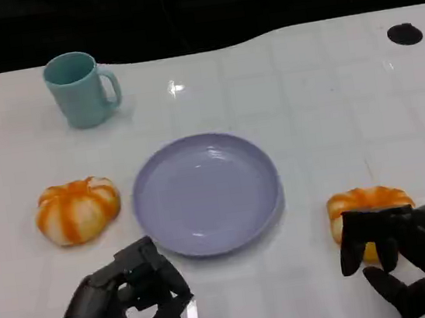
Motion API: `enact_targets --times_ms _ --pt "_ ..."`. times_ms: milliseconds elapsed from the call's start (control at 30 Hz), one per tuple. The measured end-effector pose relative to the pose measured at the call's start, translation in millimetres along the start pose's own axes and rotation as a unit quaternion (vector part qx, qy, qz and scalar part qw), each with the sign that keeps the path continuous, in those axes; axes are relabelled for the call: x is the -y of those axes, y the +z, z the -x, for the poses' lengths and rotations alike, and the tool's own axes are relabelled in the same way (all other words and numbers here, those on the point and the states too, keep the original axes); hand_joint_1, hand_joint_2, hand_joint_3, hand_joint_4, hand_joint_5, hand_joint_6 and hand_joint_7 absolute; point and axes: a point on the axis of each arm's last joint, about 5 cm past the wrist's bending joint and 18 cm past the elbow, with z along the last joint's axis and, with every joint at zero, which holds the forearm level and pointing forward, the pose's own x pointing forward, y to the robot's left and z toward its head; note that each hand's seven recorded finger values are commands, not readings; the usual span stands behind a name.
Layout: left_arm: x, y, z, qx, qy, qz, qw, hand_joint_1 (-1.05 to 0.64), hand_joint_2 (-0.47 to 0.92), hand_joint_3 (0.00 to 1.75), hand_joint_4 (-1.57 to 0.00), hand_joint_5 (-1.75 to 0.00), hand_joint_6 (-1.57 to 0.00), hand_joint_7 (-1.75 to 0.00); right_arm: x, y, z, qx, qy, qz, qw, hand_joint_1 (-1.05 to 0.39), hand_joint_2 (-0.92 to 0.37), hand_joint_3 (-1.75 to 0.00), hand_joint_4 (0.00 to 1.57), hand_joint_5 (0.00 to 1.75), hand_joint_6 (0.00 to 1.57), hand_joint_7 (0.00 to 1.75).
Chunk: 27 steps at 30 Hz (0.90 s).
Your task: Grasp the bread from the table and place it into the plate.
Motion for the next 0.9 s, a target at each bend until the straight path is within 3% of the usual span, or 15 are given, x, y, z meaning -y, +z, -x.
enact_targets --times_ms 467,567,767,867,900 --pt "0.0 0.0 0 0.0 0.0 0.0 1.0 -0.54 0.92 0.29 -0.67 -1.75 -0.6 -1.54 0.1 0.0 0.0 0.0 -0.001 -0.002 1.0 0.01 -0.2 -1.41 0.82 1.75 0.67 1.5" --pt "0.0 0.0 0 0.0 0.0 0.0 1.0 -0.54 0.92 0.29 -0.68 -1.75 -0.6 -1.54 0.7 0.7 0.0 -0.001 -0.003 -0.001 1.0 -0.02 -0.24 -1.31 0.8 1.71 0.69 1.35" --pt "0.0 0.0 0 0.0 0.0 -0.001 1.0 -0.55 0.92 0.29 -0.68 -1.75 -0.6 -1.55 9.1 7.9 -2.3 -0.007 -0.017 0.027 0.9995 -0.04 -0.26 -1.09 0.72 1.28 0.76 0.78" --pt "-0.1 0.0 0 0.0 0.0 -0.001 1.0 -0.52 0.92 0.3 -0.67 -1.75 -0.59 -1.54 13.2 11.8 -3.0 -0.014 -0.014 0.05 0.9985 -0.17 -0.43 -0.75 0.67 0.97 0.74 0.5" --pt "-0.1 0.0 0 0.0 0.0 -0.001 1.0 -0.52 0.92 0.3 -0.67 -1.75 -0.59 -1.54 15.5 13.3 -3.0 -0.015 -0.009 0.06 0.998 -0.22 -0.55 -0.54 0.63 0.82 0.72 0.36"
